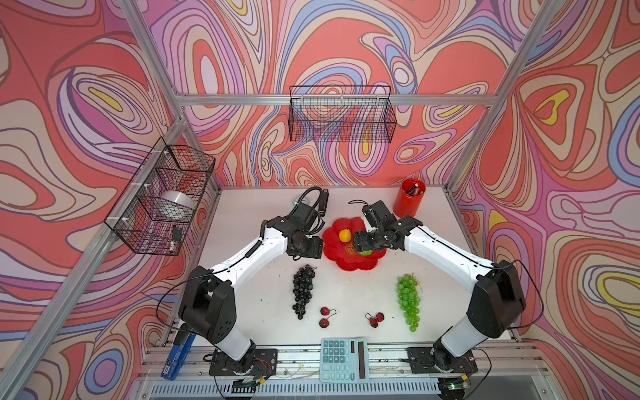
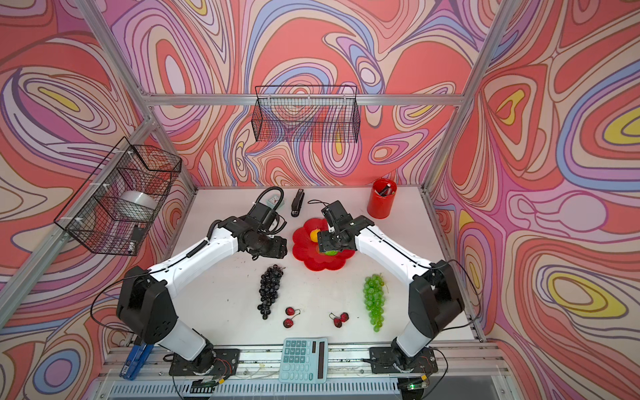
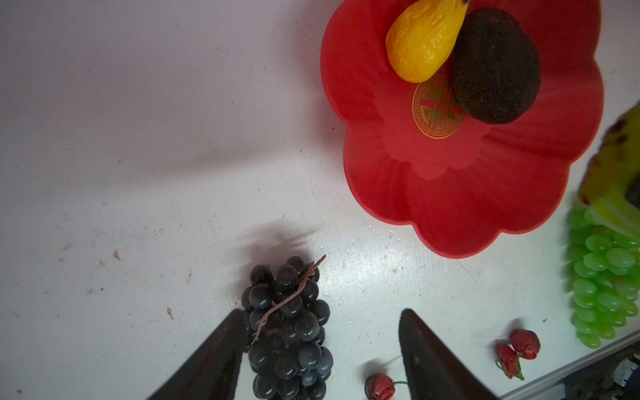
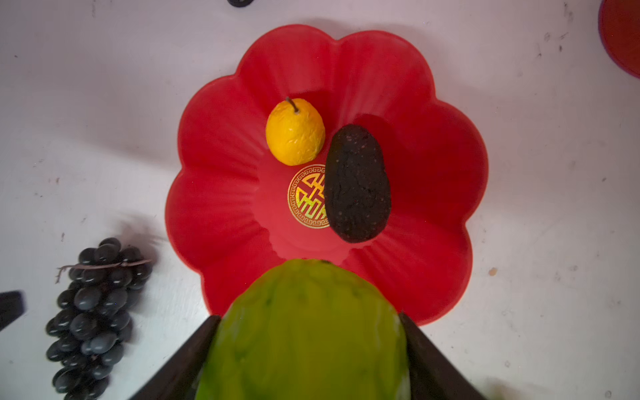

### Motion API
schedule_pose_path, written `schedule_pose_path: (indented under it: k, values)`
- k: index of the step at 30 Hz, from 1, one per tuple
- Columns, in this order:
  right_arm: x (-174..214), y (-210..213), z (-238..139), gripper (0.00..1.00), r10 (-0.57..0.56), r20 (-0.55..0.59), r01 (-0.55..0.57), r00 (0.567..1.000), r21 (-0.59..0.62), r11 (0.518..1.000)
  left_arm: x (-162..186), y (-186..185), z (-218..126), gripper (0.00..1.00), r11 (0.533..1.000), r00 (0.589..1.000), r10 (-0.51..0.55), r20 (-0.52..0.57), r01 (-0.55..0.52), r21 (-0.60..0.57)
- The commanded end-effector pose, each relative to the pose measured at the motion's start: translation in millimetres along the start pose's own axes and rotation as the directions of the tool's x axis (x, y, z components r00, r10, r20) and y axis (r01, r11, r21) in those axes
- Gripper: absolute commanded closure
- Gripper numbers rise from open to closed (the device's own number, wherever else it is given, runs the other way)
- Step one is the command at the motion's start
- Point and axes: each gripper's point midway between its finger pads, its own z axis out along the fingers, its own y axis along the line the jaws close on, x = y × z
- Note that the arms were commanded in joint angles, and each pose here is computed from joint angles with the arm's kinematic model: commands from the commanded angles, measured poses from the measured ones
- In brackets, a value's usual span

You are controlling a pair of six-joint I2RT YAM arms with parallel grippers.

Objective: Place and organize the fake fruits in the fruit bowl
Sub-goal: 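Lift the green bumpy fruit with the right gripper and lower it into the bowl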

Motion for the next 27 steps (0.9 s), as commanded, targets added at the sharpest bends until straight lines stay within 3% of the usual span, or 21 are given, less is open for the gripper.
schedule_pose_path:
  k: [1,27]
  values:
    - [-16.0,-5.6,11.4,0.49,-0.033,0.039,0.033,0.999,-0.008,0.999,6.1,9.7,-11.9,0.27,0.999,1.000,-0.030,0.005,0.030,-0.030]
    - [27.1,-32.0,85.5,0.45,0.028,-0.035,-0.027,0.999,0.033,0.999,21.8,14.2,-21.7,0.26,0.998,0.998,-0.064,-0.006,0.064,-0.028]
